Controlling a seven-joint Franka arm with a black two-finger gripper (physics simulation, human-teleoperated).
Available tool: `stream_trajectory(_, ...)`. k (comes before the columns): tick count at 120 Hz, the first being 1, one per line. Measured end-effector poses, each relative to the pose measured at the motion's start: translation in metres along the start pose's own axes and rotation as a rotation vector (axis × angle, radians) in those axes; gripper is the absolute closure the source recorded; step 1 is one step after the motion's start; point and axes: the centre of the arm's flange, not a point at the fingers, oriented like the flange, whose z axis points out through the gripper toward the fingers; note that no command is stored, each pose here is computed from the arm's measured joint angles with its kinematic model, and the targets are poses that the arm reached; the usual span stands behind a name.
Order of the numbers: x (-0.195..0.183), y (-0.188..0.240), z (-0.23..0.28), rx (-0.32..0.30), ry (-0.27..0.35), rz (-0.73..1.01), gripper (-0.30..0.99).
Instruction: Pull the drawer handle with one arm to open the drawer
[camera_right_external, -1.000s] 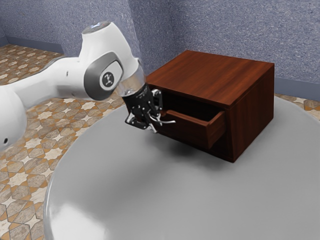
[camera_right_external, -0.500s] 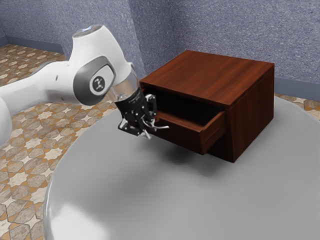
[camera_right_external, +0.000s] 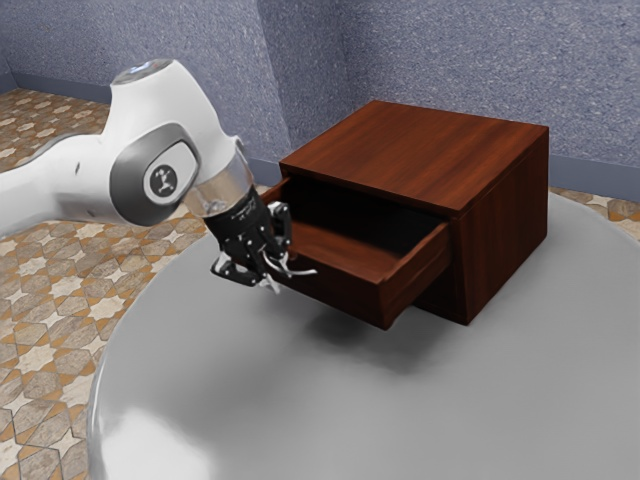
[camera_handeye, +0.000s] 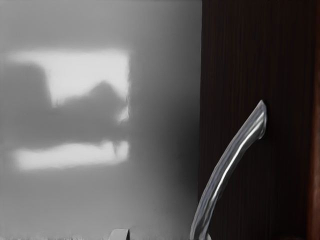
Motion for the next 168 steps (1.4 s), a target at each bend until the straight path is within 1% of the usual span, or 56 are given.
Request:
stream_trajectory(52, 0.001, -0.022, -0.004, 0.001, -0.005, -0.015, 0.61)
stream_trajectory(106, 0.000, -0.049, -0.015, -0.021, -0.007, -0.032, 0.61)
stream_trajectory(110, 0.000, -0.049, -0.015, -0.022, -0.006, -0.032, 0.58)
stream_trajectory(120, 0.000, -0.049, -0.019, -0.032, -0.002, -0.027, 0.40)
stream_trajectory(133, 0.007, -0.053, -0.043, -0.086, 0.018, -0.030, 0.23)
stream_trajectory(144, 0.004, -0.059, -0.066, -0.123, 0.040, -0.013, 0.15)
stream_trajectory(149, -0.004, -0.058, -0.082, -0.142, 0.056, 0.008, 0.13)
stream_trajectory(152, -0.010, -0.055, -0.098, -0.160, 0.066, 0.023, 0.11)
stream_trajectory(162, -0.028, -0.047, -0.191, -0.243, 0.093, 0.054, 0.08)
stream_trajectory(165, -0.034, -0.050, -0.213, -0.249, 0.095, 0.060, 0.07)
stream_trajectory(168, -0.038, -0.053, -0.225, -0.236, 0.094, 0.062, 0.06)
